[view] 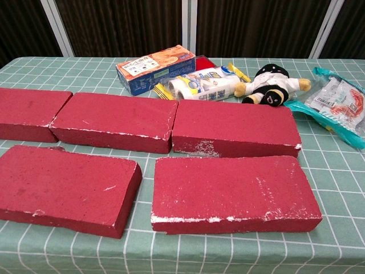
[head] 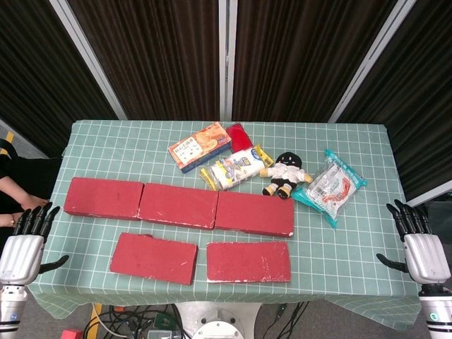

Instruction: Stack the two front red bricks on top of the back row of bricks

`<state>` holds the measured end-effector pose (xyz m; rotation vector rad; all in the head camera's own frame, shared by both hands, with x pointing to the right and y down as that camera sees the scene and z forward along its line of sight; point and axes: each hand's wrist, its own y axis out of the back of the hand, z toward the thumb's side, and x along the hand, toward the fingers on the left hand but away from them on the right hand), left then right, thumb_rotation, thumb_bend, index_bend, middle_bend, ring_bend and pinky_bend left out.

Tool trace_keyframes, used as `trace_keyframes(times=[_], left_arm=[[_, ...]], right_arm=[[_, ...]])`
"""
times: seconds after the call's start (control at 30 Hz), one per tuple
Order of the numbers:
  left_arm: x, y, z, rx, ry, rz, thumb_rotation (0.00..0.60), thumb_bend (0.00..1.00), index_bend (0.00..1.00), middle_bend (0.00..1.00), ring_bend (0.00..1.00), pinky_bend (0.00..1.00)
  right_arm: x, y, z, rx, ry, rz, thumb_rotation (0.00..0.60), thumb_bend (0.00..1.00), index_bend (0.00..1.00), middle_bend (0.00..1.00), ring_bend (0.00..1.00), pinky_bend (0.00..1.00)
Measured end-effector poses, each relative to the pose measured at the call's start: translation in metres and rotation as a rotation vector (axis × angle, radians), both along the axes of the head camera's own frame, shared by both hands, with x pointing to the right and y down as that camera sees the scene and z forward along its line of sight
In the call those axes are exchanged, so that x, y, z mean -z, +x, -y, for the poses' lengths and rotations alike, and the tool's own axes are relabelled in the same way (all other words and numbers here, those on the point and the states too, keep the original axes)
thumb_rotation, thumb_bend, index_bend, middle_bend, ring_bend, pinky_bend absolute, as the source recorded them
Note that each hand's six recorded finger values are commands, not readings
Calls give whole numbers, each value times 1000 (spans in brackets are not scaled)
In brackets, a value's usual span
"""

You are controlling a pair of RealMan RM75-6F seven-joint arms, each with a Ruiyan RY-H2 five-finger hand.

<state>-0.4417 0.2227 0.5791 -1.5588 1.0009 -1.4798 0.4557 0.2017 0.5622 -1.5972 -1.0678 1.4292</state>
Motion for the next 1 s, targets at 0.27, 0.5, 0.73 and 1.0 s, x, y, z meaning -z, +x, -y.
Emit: trace_keyframes(times=[0.27, 0.5, 0.73, 1.0], left_arm=[[1, 3, 1, -12, 4, -7, 600, 0, 49, 0, 0, 0], [0, 19, -4, -55, -44, -56, 600, 0, 48, 0, 0, 0], [-14, 43, -18, -123, -138, -113, 600, 0, 47, 0, 0, 0], [-44, 84, -20, -246, -253, -161, 600, 0, 44, 0, 0, 0]], right_arm=[[2, -2, 0, 1, -1, 5, 600, 0, 0, 0, 0, 0], [6, -3, 4, -9, 12, 16, 600, 0, 0, 0, 0, 0], [10, 0, 11, -4, 18, 11, 600, 0, 0, 0, 0, 0], [11, 5, 15, -15, 17, 14, 600, 0, 0, 0, 0, 0]])
